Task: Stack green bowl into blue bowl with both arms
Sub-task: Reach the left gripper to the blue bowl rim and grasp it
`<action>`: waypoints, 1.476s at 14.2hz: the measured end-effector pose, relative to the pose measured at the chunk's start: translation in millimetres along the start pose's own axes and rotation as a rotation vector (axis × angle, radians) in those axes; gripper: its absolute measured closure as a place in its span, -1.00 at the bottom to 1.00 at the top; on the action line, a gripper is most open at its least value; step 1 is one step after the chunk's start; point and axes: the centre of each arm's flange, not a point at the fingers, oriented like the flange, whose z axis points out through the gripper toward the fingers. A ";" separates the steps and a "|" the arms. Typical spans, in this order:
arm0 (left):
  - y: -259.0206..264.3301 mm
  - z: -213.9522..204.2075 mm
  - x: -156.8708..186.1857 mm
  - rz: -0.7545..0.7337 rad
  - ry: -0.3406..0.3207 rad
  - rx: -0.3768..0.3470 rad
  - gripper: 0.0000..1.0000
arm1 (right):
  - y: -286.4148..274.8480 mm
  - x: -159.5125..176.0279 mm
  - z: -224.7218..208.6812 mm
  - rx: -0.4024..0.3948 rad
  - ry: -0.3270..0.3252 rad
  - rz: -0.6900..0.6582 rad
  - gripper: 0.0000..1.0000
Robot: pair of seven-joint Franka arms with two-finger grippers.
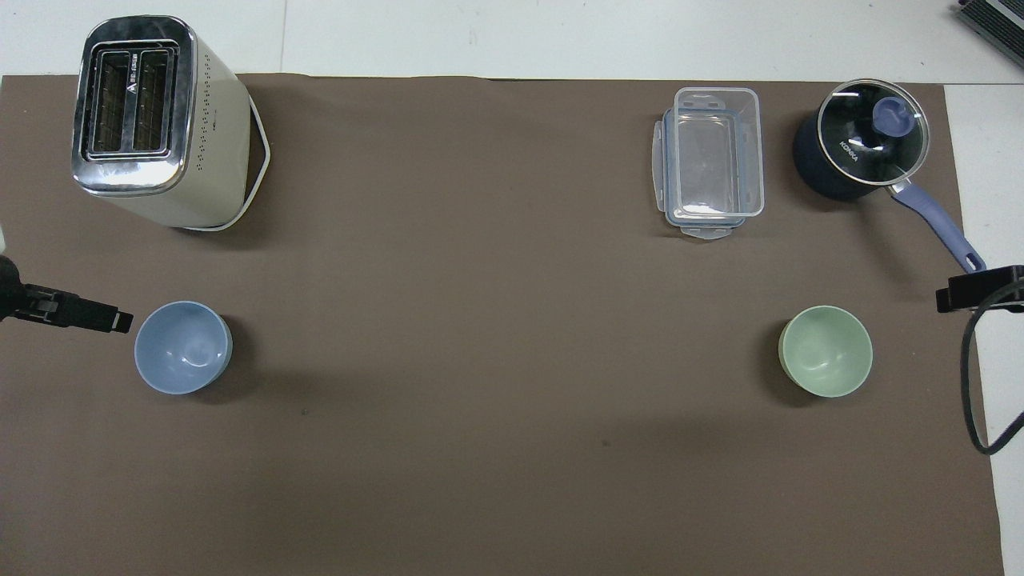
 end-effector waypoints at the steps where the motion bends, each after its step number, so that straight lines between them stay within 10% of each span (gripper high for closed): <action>1: -7.3 12.1 -4.2 0.003 0.006 -0.002 -1.00 | 0.0 0.0 0.0 0.000 0.000 0.000 -1.00; 12: -50.1 112.4 -26.6 -0.031 0.085 -0.047 -0.99 | 0.0 -0.2 0.4 0.000 -0.002 0.000 -1.00; 21: -55.5 146.5 -27.0 -0.074 0.114 -0.048 -0.37 | 0.6 -0.6 0.8 0.000 -0.004 0.001 -1.00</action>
